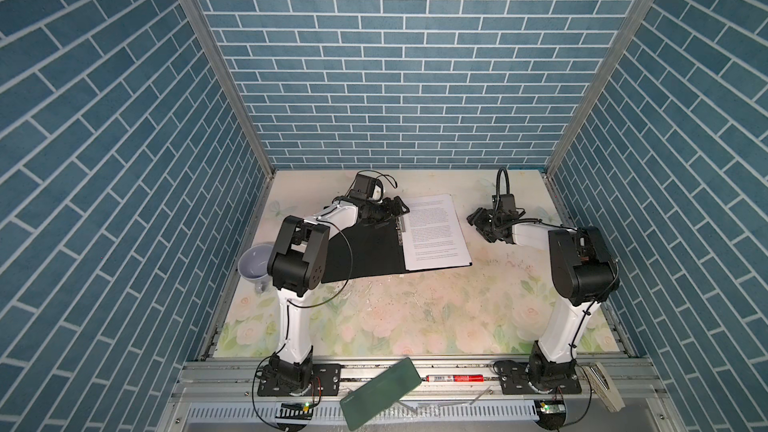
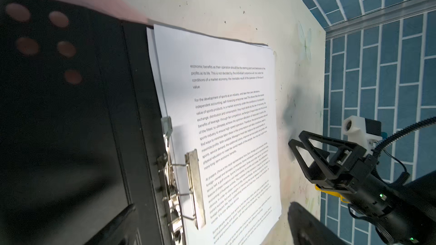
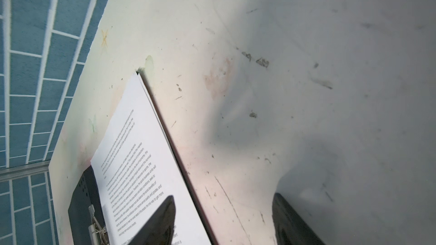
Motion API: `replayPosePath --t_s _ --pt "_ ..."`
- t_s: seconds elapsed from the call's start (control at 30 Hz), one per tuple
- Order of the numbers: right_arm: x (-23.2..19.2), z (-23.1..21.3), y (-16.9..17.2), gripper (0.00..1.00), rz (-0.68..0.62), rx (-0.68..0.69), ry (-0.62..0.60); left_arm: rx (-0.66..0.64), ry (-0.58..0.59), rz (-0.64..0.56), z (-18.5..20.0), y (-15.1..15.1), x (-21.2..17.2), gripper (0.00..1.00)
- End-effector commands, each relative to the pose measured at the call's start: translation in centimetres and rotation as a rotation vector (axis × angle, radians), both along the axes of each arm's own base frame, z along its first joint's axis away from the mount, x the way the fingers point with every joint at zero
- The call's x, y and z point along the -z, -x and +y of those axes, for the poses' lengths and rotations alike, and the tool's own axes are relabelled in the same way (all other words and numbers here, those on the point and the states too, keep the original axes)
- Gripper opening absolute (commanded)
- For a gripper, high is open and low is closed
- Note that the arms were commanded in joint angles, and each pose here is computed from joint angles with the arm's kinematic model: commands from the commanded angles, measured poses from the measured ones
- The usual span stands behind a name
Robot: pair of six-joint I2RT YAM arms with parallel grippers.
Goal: Put the files into the folder
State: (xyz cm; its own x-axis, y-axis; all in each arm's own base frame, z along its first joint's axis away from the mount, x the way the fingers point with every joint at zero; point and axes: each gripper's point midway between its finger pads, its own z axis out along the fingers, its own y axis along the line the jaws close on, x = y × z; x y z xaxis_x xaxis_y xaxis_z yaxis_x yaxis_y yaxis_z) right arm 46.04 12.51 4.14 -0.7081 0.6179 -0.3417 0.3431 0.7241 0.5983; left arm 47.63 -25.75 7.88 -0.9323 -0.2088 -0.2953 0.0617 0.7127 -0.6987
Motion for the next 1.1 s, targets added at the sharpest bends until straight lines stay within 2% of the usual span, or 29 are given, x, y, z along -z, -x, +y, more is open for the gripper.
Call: replayPosePath --t_s 0.0,0.47,1.07 --pt "1.7 -1.3 1.8 0.65 0.073 0.065 0.014 0.034 -0.006 0.013 0.3 -0.6 1.7 1.0" --pt "1.8 -2.3 3.5 0.65 0.109 0.1 0.044 0.055 0.107 -0.045 -1.4 -3.3 1.7 1.0" --pt "1.8 -2.0 3.0 0.65 0.113 0.101 0.033 0.052 0.226 -0.09 -2.2 -2.9 -0.1 1.0"
